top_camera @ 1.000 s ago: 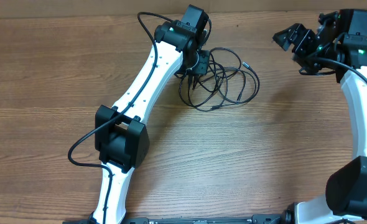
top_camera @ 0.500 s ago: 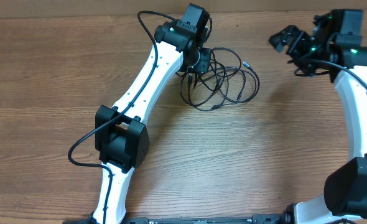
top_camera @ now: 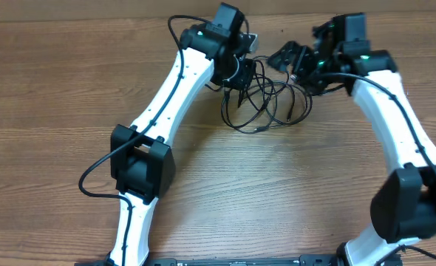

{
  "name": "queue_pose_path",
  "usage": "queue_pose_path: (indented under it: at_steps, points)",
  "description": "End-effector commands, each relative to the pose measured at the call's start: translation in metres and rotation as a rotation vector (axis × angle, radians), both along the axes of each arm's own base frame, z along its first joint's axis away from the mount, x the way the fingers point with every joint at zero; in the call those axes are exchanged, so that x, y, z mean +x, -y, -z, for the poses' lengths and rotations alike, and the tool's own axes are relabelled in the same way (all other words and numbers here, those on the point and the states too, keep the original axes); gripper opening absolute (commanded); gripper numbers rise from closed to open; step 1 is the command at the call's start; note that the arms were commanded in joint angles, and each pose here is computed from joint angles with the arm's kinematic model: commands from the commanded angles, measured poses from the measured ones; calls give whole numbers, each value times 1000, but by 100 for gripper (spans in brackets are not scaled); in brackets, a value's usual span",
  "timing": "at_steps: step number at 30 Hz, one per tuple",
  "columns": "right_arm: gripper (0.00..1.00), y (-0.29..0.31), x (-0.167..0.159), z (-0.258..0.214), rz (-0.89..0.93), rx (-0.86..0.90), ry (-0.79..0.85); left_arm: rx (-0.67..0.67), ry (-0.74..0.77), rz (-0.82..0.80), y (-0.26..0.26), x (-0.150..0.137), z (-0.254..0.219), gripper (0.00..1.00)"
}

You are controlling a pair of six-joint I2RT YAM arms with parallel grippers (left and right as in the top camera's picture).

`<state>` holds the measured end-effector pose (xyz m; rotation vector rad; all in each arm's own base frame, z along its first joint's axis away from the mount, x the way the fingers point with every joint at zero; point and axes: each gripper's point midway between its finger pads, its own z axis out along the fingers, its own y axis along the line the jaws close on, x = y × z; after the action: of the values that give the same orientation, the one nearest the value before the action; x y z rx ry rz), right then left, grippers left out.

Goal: Untangle cables

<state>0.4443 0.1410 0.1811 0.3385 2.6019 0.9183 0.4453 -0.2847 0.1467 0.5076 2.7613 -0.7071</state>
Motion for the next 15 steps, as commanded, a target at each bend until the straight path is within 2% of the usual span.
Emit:
queue_pose_path:
  at_steps: [1, 4, 8, 10, 13, 15]
  points:
    - [100, -23, -4, 1, -56, 38, -5, -149, -86, -61, -10, 5, -15, 4]
    - [100, -29, -3, -3, -74, 57, 10, -198, -144, -148, -24, 13, -19, 4]
    - [100, -33, 0, -9, -102, 76, 47, -321, -199, -143, -29, 14, -33, 4]
    - [100, -41, -4, -15, -168, 108, 79, -364, -205, -139, -32, 16, -39, 4]
    - [100, -63, -18, -38, -365, 234, 179, -425, -204, -136, -39, 22, -48, 4]
    - [100, -68, -20, -46, -405, 268, 212, -449, -199, -145, -47, 27, -51, 4]
